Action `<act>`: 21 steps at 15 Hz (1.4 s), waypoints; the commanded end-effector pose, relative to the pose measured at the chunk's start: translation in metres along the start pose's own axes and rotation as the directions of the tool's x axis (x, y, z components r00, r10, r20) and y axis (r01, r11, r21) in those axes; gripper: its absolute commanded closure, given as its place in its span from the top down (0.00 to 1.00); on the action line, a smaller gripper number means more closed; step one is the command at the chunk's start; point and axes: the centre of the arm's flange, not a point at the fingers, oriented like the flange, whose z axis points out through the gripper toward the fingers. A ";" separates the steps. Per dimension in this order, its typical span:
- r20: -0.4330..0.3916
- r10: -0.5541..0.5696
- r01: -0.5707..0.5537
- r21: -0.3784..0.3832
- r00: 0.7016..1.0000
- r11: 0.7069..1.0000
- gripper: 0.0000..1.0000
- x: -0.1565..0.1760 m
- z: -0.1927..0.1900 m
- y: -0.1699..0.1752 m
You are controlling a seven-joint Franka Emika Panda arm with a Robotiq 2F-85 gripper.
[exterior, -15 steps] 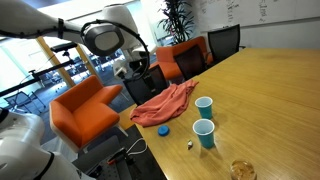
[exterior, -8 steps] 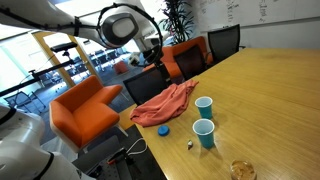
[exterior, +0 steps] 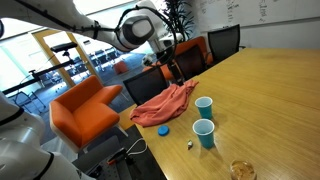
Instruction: Pour the sweets out of one cup into the other
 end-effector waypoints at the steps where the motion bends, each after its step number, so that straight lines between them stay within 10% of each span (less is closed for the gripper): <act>1: 0.000 0.002 -0.002 0.000 1.000 1.000 1.00 0.001 0.000 0.000; 21: 0.030 0.094 -0.092 -0.055 0.995 0.994 1.00 0.001 0.113 0.059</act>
